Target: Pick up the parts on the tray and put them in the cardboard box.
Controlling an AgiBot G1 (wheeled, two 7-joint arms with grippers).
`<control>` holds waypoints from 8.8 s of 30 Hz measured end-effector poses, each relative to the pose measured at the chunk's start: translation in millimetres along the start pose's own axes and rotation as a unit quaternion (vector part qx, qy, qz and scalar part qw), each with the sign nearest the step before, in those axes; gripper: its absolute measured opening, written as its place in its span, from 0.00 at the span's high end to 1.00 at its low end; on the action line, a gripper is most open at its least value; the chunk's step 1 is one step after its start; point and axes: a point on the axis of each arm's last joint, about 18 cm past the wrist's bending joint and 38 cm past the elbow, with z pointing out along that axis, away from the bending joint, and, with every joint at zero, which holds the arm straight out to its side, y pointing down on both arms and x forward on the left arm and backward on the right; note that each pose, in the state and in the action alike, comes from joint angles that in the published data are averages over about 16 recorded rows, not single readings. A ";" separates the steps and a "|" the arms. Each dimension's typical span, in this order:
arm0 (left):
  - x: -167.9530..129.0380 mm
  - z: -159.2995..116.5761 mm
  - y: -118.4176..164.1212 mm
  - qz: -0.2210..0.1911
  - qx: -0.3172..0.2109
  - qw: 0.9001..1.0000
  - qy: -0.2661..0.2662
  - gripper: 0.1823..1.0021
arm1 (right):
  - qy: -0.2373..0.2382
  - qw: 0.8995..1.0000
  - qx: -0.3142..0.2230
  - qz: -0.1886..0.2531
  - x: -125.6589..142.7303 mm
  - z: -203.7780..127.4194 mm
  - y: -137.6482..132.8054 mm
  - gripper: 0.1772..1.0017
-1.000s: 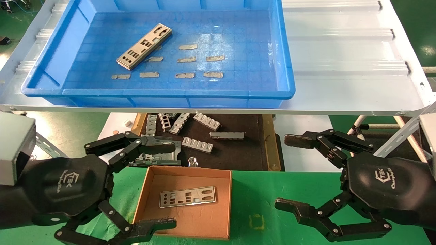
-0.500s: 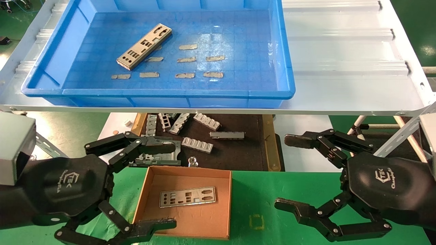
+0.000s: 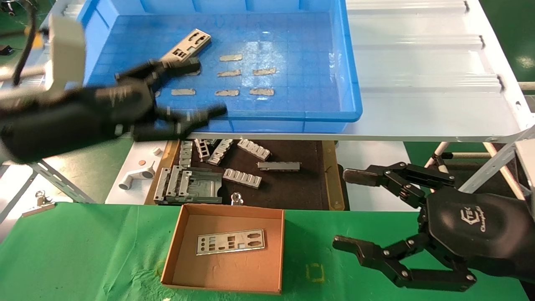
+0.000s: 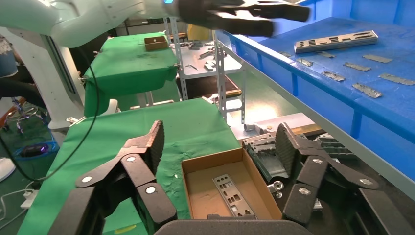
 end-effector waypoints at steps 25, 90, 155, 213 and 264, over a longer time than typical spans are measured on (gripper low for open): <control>-122.6 49.4 -8.4 0.005 -0.120 0.980 -0.157 0.00 | 0.000 1.000 0.000 0.000 0.0 0.0 0.0 0.76; -134.0 45.8 -21.9 0.013 -0.115 0.978 -0.172 0.68 | 0.000 1.000 0.000 0.000 0.0 0.0 0.0 0.98; 70.2 50.2 216.0 0.206 -0.298 0.924 0.124 0.69 | 0.000 1.000 0.000 0.000 0.0 0.0 0.0 0.98; 81.7 1.0 107.4 0.034 -0.113 0.982 0.150 0.00 | 0.000 1.000 0.000 0.000 0.0 0.0 0.0 0.58; 115.3 -57.6 16.3 -0.015 -0.015 0.981 0.191 0.00 | 0.000 1.000 0.000 0.000 0.1 -0.1 0.0 0.00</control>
